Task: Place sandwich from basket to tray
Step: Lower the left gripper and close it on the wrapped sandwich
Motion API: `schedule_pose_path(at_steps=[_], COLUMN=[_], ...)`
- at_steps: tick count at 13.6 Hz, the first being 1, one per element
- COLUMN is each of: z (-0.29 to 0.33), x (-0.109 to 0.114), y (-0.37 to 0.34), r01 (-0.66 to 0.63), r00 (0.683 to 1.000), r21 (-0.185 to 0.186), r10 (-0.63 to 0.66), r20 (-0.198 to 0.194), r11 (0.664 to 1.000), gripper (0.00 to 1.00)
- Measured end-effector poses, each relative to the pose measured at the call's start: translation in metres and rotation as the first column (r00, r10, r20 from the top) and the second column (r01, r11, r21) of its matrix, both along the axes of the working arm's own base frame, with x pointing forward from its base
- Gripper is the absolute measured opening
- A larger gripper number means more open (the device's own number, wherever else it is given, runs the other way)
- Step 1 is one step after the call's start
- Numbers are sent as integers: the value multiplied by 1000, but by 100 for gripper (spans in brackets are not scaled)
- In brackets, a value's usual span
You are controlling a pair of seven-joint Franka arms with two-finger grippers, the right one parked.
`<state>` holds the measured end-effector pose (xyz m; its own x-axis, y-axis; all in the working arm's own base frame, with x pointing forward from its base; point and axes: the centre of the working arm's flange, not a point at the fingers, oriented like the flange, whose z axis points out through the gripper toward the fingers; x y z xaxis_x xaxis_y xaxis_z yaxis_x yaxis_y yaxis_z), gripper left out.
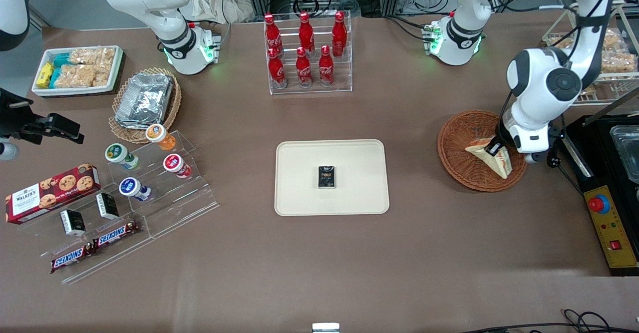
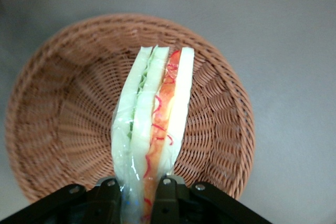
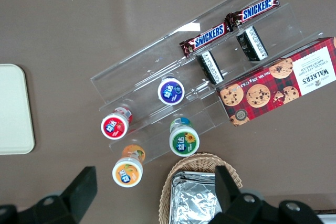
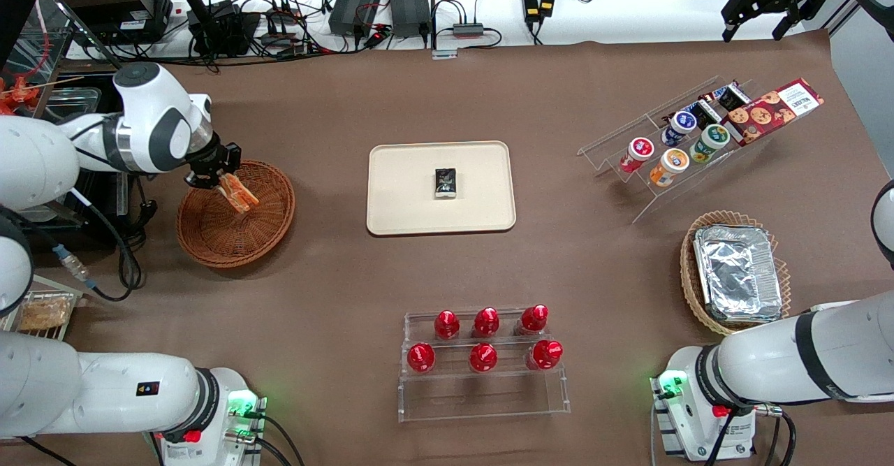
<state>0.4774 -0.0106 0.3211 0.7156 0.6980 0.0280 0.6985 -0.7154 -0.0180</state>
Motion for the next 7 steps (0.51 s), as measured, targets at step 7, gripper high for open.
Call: schedule_pose_path(at_steps=[7], z=[165], x=[39], y=[-11], r01=[283], r00=[955], r21=[64], r10=[-275], r20=[-113], r11=[957], gripper=[21])
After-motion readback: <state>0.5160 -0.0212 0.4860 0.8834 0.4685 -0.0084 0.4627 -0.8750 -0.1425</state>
